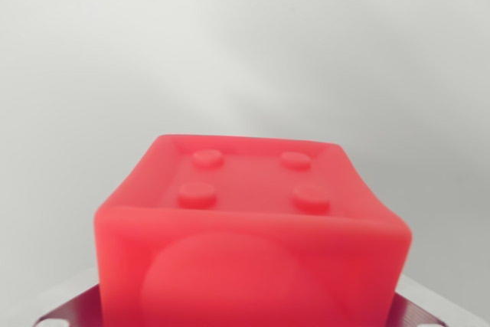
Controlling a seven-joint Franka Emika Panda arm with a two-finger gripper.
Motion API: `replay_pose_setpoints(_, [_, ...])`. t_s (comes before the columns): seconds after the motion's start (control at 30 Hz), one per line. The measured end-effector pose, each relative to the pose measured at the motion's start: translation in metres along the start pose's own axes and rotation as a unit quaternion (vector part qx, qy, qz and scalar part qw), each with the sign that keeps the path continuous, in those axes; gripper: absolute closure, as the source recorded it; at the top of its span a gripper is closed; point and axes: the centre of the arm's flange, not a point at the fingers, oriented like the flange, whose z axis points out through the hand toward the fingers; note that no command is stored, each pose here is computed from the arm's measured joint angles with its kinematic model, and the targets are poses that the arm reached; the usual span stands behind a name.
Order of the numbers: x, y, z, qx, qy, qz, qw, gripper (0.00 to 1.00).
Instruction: Destack cube
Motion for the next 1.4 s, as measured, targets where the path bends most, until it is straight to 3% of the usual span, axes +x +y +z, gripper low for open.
replay_pose_setpoints(0.03, [0.000,0.000,0.005,-0.0002,-0.0011,0.000,1.0000,1.00])
replay_pose_setpoints(0.13, [-0.001,0.000,0.015,-0.0005,-0.0016,0.000,1.0000,1.00])
replay_pose_setpoints(0.33, [0.000,0.000,0.030,-0.0009,-0.0004,-0.001,1.0000,1.00])
replay_pose_setpoints(1.23, [0.000,0.000,0.083,-0.0015,-0.0012,-0.002,1.0000,1.00])
replay_pose_setpoints(1.4, [0.000,0.000,0.088,-0.0014,-0.0004,-0.002,1.0000,1.00])
